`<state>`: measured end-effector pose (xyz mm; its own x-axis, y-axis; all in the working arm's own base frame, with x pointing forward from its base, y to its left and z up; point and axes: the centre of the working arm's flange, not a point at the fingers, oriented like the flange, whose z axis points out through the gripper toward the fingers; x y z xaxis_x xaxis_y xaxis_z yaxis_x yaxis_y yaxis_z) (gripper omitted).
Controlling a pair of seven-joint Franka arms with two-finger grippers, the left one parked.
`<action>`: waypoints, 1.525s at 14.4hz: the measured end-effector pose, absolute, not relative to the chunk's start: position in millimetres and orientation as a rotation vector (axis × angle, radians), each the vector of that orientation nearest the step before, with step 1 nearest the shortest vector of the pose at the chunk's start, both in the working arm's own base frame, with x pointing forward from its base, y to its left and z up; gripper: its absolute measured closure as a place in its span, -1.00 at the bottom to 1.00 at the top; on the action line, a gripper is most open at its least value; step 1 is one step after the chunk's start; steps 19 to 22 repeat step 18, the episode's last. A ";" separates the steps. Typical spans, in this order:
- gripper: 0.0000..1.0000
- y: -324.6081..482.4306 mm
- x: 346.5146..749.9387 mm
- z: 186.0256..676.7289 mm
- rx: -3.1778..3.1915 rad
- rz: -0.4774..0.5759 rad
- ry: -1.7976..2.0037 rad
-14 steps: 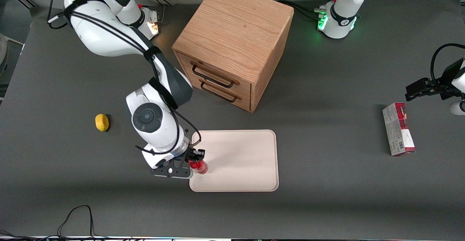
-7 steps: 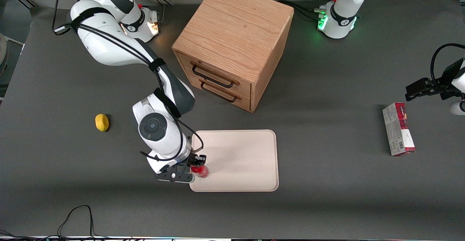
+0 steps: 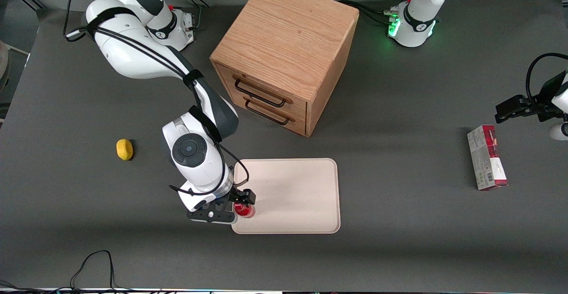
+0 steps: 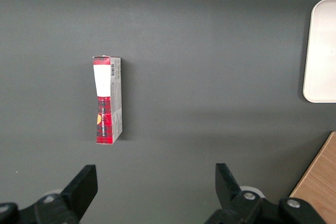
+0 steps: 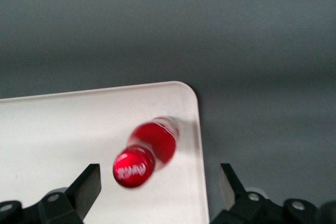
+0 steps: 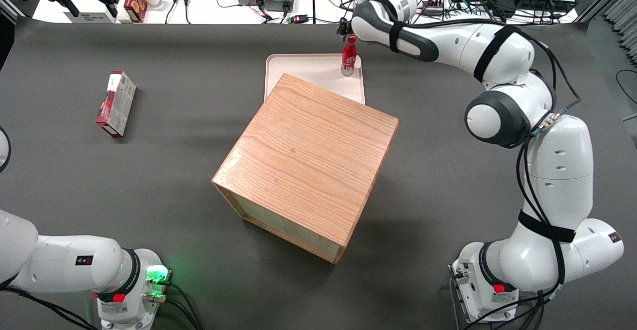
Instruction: Place coke bottle on tray
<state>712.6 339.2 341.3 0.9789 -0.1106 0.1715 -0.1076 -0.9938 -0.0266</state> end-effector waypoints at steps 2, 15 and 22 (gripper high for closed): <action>-1.00 326.2 706.6 372.2 -3.144 -0.219 0.138; -1.00 -8.8 539.2 598.6 -3.116 0.049 0.307; -1.00 -23.1 525.2 591.4 -3.102 0.053 0.341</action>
